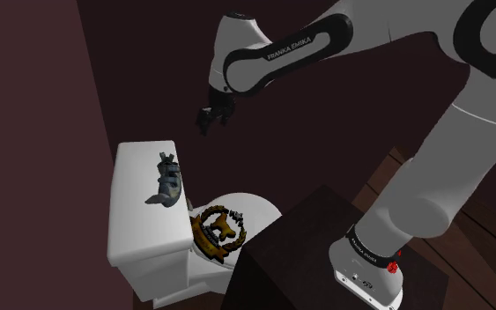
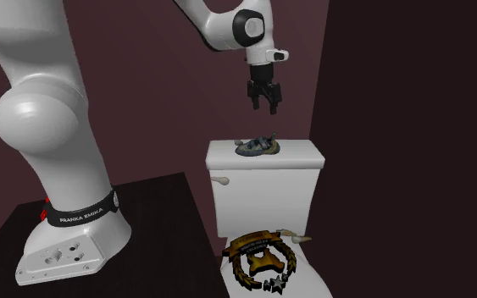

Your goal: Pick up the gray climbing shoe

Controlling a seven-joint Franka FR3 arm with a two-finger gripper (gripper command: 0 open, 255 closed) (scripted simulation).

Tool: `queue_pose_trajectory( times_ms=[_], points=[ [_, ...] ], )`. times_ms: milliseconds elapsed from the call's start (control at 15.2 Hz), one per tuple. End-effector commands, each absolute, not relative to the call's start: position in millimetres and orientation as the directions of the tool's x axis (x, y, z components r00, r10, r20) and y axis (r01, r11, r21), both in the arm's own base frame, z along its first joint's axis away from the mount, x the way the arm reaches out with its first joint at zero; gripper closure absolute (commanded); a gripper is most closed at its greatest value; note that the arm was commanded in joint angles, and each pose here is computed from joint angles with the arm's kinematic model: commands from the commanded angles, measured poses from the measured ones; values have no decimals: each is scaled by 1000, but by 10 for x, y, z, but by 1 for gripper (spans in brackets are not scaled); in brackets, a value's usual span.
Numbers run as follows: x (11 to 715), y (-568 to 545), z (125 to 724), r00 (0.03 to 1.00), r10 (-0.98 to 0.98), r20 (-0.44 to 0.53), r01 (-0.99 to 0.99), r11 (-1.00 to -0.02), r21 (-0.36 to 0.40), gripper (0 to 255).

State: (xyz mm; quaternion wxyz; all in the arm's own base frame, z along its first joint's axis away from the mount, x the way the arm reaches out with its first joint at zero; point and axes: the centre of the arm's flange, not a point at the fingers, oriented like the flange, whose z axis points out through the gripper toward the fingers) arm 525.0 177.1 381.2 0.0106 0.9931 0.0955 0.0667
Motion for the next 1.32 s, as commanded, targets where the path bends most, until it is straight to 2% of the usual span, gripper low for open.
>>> queue_pose_trajectory(
  times_ms=[0, 858, 1254],
  points=[
    [5392, 1925, 3652, 971, 199, 133, 196, -980, 34, 0],
    [6253, 2952, 2593, 958, 249, 141, 245, -968, 43, 0],
    [6260, 2960, 2320, 958, 249, 141, 246, -968, 43, 0]
  ],
)
